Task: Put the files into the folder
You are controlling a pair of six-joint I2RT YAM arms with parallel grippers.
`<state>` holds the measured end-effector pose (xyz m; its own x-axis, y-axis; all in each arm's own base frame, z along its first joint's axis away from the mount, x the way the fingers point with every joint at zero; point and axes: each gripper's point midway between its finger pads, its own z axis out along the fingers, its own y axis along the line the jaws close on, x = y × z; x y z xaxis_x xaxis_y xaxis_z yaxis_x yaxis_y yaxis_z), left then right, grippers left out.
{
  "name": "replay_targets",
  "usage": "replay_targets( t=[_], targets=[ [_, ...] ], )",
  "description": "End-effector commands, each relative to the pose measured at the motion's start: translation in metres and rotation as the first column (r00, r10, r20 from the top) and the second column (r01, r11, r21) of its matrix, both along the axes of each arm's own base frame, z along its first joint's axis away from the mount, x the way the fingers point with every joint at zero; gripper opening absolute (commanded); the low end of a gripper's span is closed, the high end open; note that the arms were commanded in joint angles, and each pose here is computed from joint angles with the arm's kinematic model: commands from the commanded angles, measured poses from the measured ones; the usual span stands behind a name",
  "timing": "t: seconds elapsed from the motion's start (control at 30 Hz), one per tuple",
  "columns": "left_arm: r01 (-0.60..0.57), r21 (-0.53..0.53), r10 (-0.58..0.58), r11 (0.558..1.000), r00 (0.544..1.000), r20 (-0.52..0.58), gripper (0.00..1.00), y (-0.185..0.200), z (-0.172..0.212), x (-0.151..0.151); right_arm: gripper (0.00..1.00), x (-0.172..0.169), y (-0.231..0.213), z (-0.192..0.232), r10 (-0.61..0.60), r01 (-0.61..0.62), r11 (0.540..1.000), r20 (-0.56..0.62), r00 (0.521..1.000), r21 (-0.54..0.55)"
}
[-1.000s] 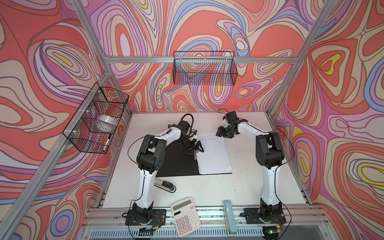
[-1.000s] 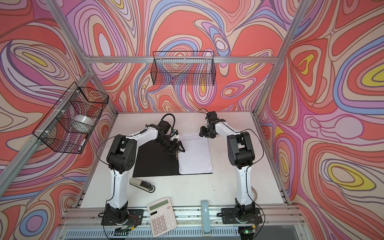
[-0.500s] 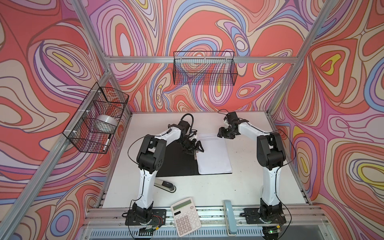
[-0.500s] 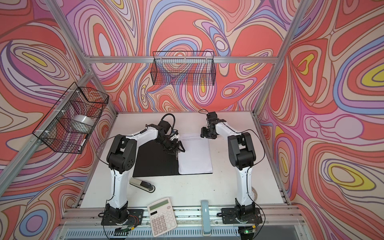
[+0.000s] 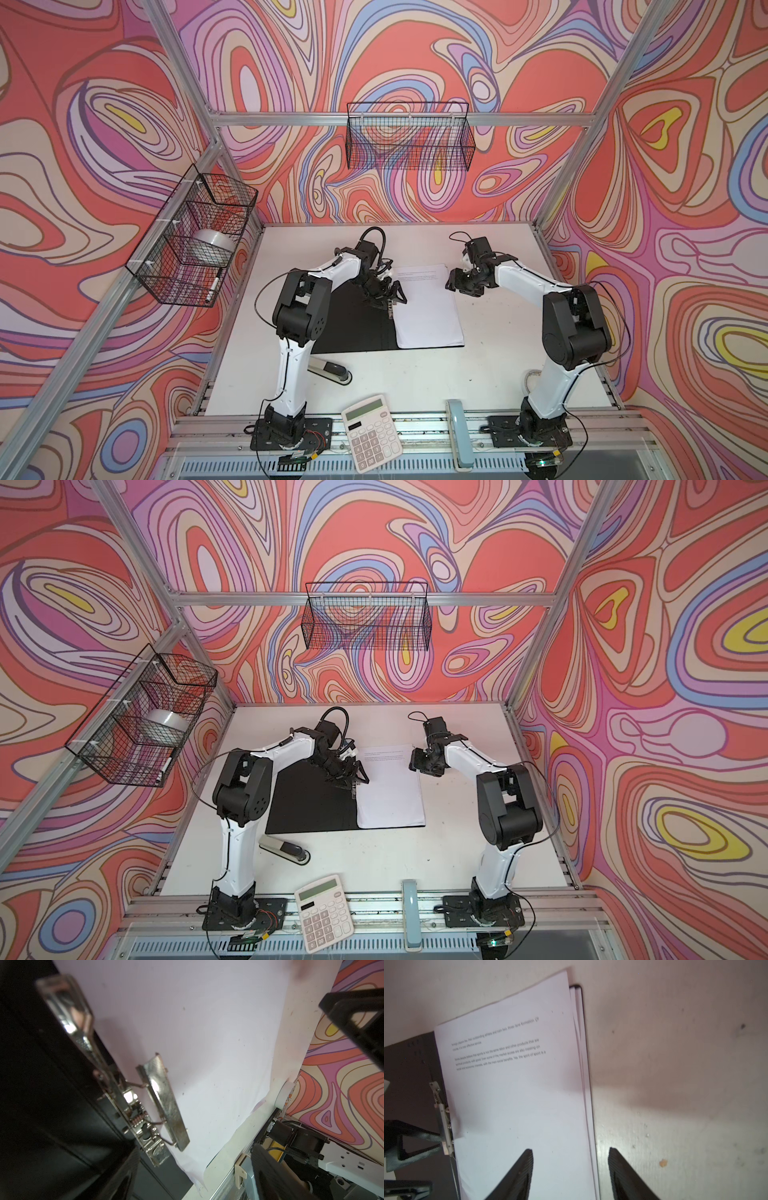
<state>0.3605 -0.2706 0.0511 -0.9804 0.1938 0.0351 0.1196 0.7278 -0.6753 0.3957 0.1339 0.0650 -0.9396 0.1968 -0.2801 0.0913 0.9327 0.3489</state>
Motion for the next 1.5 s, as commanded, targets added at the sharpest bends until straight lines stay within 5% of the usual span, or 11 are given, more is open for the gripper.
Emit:
replay_targets(
  t=[0.0, 0.33, 0.8, 1.0, 1.13, 1.47],
  targets=[
    [0.011, -0.015, -0.011, 1.000, 1.000, -0.018, 0.85, 0.000, 0.002, -0.001, 0.61, -0.019, 0.008, 0.009, -0.030, 0.030, 0.997, 0.000, 1.000, 0.066],
    [0.017, -0.016, -0.018, 1.000, 0.999, -0.027, 0.85, -0.001, -0.003, -0.004, 0.61, -0.063, 0.017, -0.021, -0.021, 0.029, 0.997, -0.104, 0.994, 0.075],
    [0.017, -0.011, -0.017, 1.000, 0.999, -0.035, 0.85, 0.000, -0.007, -0.005, 0.61, -0.078, 0.024, -0.032, -0.006, 0.013, 0.999, -0.146, 0.989, 0.044],
    [0.016, -0.012, -0.017, 1.000, 0.999, -0.035, 0.85, 0.000, -0.006, -0.005, 0.61, -0.073, 0.004, -0.020, -0.049, 0.041, 0.996, -0.098, 0.994, -0.074],
    [0.018, -0.011, -0.018, 1.000, 0.999, -0.031, 0.85, 0.000, -0.005, -0.005, 0.61, -0.070, 0.003, -0.003, -0.062, 0.059, 0.997, -0.053, 0.997, -0.059],
    [0.015, -0.012, -0.015, 1.000, 0.999, -0.040, 0.85, 0.000, -0.007, -0.006, 0.61, -0.085, 0.011, -0.027, -0.049, 0.047, 0.999, -0.150, 0.988, -0.015]
  ],
)
